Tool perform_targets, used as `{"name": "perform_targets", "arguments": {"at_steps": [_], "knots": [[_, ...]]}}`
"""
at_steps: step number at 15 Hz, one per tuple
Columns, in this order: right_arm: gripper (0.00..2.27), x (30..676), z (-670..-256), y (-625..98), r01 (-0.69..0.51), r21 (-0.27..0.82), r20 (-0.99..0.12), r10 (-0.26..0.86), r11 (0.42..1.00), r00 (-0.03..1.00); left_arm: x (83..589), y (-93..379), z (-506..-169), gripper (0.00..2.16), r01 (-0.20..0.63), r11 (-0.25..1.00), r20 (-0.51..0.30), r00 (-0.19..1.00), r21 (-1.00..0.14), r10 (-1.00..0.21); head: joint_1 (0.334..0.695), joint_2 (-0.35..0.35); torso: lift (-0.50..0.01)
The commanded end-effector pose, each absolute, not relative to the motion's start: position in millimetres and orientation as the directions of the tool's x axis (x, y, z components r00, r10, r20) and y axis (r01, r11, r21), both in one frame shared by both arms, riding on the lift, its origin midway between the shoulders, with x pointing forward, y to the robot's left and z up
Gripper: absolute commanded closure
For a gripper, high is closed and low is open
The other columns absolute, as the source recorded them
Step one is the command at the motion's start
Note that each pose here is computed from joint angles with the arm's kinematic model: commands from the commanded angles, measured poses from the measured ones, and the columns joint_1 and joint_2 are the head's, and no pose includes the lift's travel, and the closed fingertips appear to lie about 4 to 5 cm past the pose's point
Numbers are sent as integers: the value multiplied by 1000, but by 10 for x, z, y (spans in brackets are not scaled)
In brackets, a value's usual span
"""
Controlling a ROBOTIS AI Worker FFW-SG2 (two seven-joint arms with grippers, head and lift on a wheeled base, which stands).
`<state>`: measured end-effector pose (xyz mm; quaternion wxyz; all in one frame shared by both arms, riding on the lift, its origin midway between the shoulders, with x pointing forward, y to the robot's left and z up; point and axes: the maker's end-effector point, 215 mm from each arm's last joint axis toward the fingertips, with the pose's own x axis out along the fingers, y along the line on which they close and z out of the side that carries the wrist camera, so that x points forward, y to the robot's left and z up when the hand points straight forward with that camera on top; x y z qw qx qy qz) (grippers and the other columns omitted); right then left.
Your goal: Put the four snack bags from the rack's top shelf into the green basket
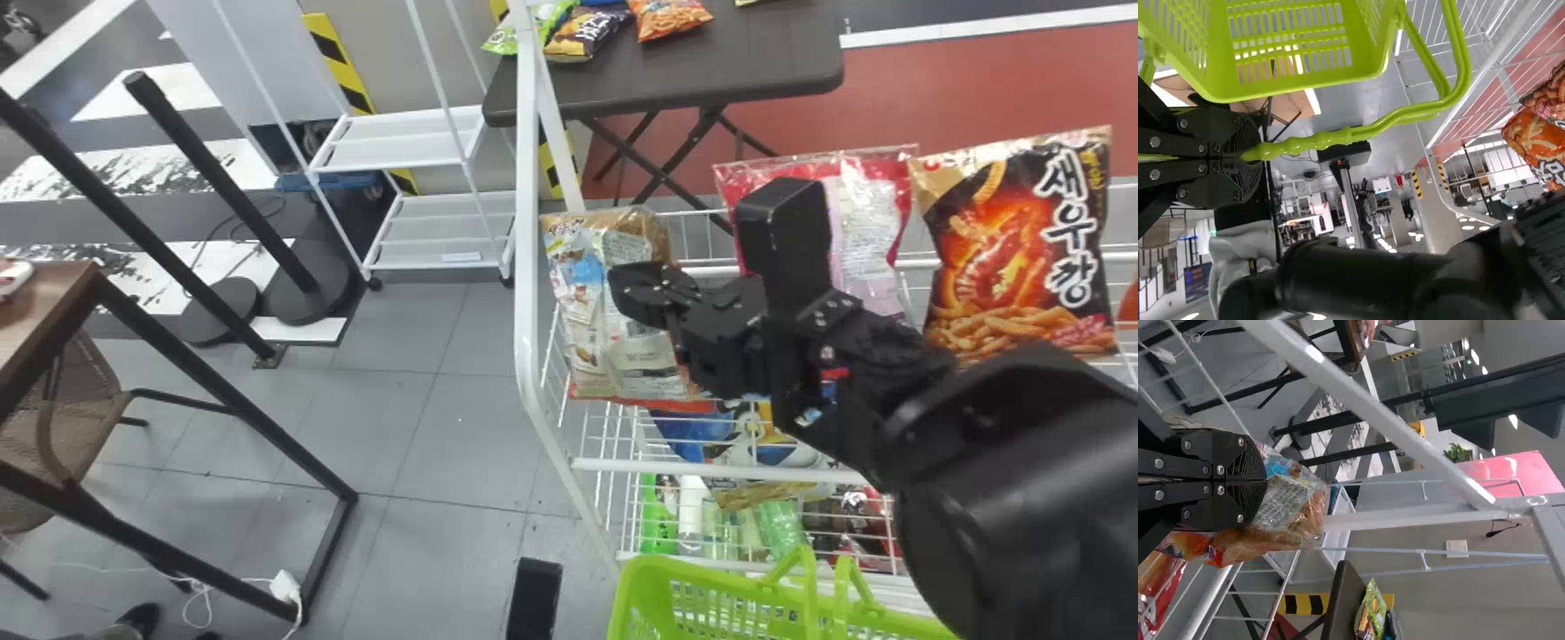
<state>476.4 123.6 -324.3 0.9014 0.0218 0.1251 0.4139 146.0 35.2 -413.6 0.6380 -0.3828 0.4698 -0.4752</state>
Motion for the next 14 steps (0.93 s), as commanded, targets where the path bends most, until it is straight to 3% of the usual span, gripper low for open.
{"name": "perform_targets", "arguments": {"at_steps": [1, 5, 10, 12, 14], "knots": [[2159, 4586, -2929, 1057, -703, 142, -176, 717, 697, 675, 1471, 373, -4135, 2148, 246, 257, -236, 111, -935, -965, 695, 295, 0], [2159, 4268, -2716, 91, -617, 95, -185, 623, 781, 760, 1512, 403, -4131, 2148, 250, 261, -237, 124, -932, -964, 695, 228, 0], [2159, 3521, -2919, -1170, -490, 118, -362, 497, 863, 788, 1630, 450, -4127, 2148, 259, 275, -238, 164, -926, -957, 695, -14, 0], [2159, 3414, -2845, -1576, -445, 67, -353, 438, 893, 827, 1655, 457, -4116, 2148, 257, 275, -235, 176, -926, -956, 695, -151, 0], [2155, 3329, -2767, -1858, -427, 45, -341, 415, 903, 843, 1654, 457, -4127, 2148, 255, 279, -238, 178, -926, -955, 695, -222, 0]]}}
